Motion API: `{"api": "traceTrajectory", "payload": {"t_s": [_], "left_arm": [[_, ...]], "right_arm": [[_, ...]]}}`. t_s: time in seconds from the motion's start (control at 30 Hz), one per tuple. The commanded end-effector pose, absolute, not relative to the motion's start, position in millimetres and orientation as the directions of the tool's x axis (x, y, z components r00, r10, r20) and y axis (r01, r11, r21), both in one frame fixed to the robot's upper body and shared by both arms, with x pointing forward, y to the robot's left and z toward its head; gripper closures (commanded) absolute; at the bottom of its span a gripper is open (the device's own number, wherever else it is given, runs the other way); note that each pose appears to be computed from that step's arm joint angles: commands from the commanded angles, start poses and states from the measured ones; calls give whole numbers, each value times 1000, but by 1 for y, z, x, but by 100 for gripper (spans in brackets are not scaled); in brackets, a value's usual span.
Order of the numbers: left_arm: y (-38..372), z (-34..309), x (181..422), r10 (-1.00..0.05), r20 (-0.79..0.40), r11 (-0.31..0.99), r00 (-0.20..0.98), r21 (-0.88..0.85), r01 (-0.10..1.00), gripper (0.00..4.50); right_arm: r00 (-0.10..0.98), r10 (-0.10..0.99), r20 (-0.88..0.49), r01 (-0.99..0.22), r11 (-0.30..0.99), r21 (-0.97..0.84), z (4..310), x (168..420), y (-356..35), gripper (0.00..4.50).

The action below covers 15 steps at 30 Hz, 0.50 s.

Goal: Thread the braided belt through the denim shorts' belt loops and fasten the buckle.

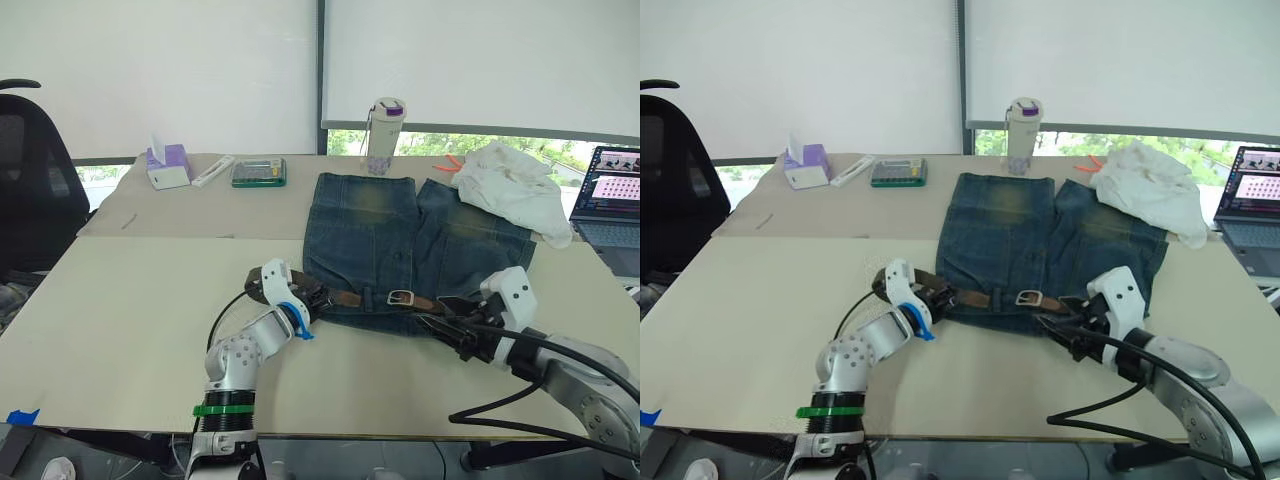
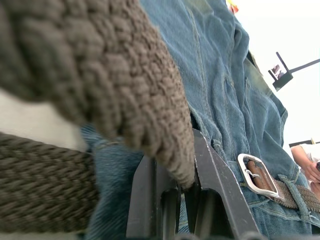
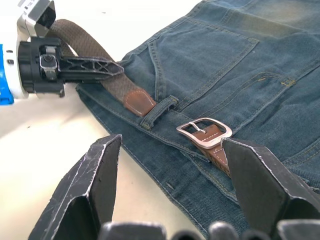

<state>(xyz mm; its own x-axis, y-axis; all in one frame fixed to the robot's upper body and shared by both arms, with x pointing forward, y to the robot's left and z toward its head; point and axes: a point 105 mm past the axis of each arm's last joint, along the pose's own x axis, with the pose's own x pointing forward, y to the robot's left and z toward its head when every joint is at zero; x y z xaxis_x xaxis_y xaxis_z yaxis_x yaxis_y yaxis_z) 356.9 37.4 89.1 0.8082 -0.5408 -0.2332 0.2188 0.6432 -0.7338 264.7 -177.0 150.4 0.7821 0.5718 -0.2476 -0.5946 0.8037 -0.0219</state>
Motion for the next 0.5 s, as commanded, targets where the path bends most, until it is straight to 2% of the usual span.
{"api": "traceTrajectory", "payload": {"t_s": [0.03,0.3,0.5], "left_arm": [[23,102,361,-561,-193,620,805,-743,254,450],[-6,102,363,-616,-186,587,765,-757,289,450],[-9,90,366,-613,-227,617,757,-735,280,450]], "right_arm": [[782,596,-183,-613,788,-57,165,263,-168,97],[784,598,-168,-595,800,72,156,272,-153,97],[775,595,-213,-545,800,252,131,290,-127,97]]}}
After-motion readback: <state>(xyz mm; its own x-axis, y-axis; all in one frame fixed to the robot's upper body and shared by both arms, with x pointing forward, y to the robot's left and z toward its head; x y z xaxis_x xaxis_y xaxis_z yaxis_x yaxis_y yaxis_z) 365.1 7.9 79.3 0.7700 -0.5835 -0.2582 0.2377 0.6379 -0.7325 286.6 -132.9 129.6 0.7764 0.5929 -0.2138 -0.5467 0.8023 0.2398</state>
